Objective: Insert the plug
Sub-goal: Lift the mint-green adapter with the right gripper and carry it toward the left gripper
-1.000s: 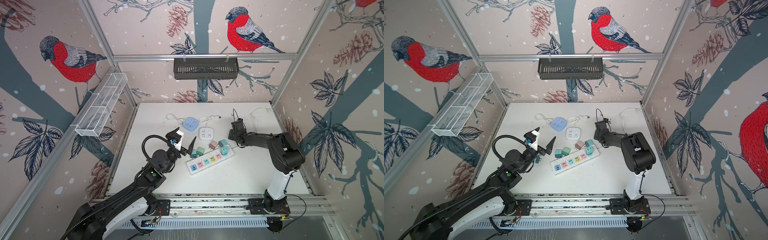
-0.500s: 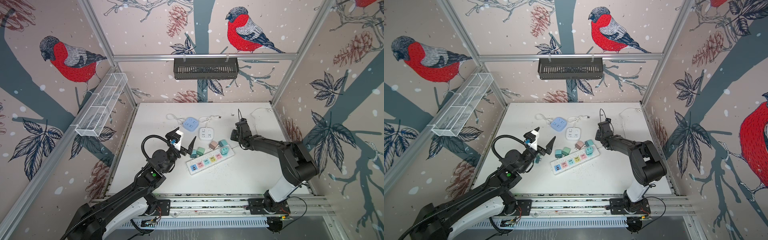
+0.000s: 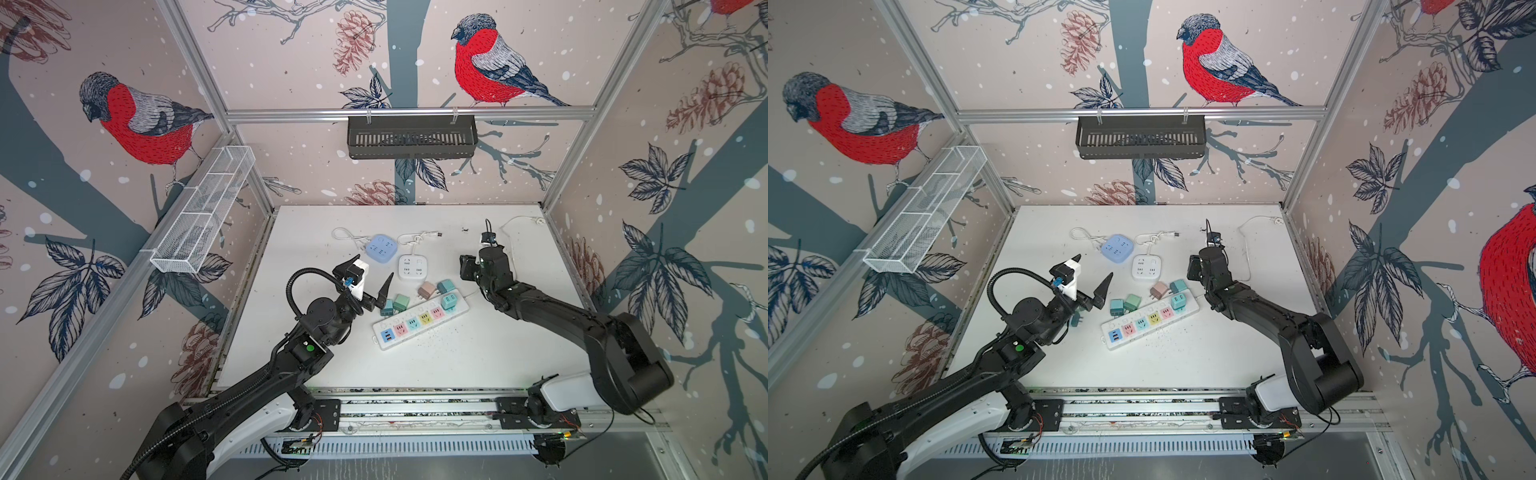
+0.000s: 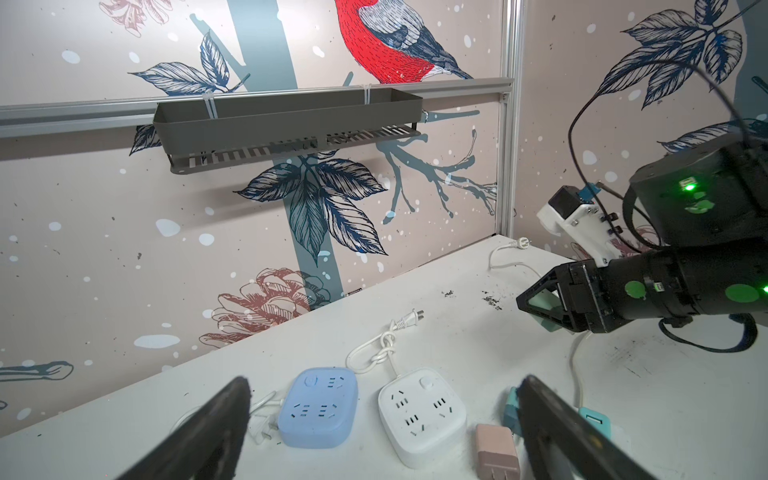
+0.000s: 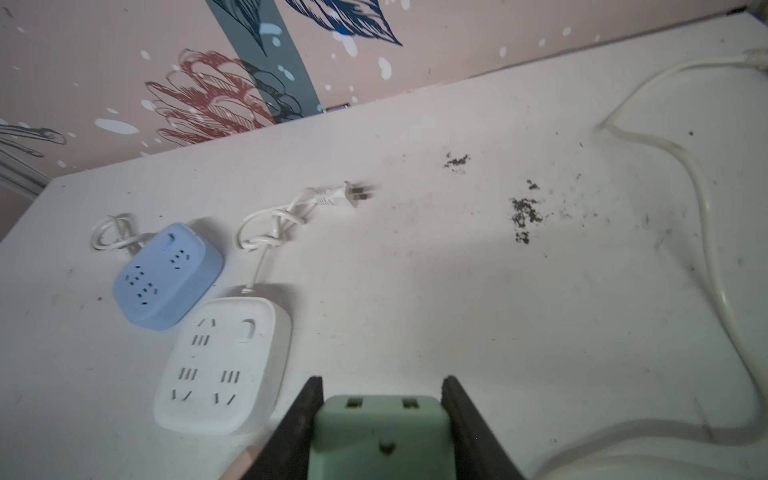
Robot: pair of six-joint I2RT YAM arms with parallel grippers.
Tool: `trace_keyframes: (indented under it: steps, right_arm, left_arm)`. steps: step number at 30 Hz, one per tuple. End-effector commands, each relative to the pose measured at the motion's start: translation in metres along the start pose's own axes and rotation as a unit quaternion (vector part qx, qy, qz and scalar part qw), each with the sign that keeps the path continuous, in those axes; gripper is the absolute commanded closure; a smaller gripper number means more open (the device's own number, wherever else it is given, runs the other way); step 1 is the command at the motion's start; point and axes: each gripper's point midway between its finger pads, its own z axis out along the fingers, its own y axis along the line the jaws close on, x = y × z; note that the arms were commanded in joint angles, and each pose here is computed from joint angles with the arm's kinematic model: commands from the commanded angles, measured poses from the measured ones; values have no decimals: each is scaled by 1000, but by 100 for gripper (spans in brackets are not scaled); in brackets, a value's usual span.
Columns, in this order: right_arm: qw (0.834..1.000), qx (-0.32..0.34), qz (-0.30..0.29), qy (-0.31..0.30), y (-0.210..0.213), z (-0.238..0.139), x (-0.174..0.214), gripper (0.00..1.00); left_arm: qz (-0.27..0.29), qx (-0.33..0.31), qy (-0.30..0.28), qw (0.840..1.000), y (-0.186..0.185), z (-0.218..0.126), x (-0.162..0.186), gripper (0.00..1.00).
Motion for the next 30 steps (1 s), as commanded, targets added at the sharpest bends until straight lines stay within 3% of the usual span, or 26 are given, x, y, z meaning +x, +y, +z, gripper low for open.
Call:
trace_keyframes:
  steps: [1, 6, 13, 21, 26, 30]
  right_arm:
    - [997, -24, -36, -64, 20, -18, -27, 75]
    - [984, -70, -85, -143, 52, -56, -48, 76]
    - [948, -116, -139, -263, 69, -107, -73, 77]
    - [911, -159, -214, -316, 90, -130, -79, 82]
    - [865, -213, -286, -352, 109, -148, -62, 82]
    - [859, -212, -290, -366, 109, -150, -62, 82]
  left_arm:
    - [-8, 0, -27, 1000, 1, 0, -16, 1]
    - [-13, 11, -29, 999, -2, 0, -18, 1]
    - [-20, 26, -41, 999, -7, -2, -25, 1]
    - [-29, 58, -41, 997, -18, 1, -31, 1]
    - [-36, 86, -51, 994, -26, -5, -37, 1]
    - [-37, 102, -58, 992, -31, -9, -40, 1]
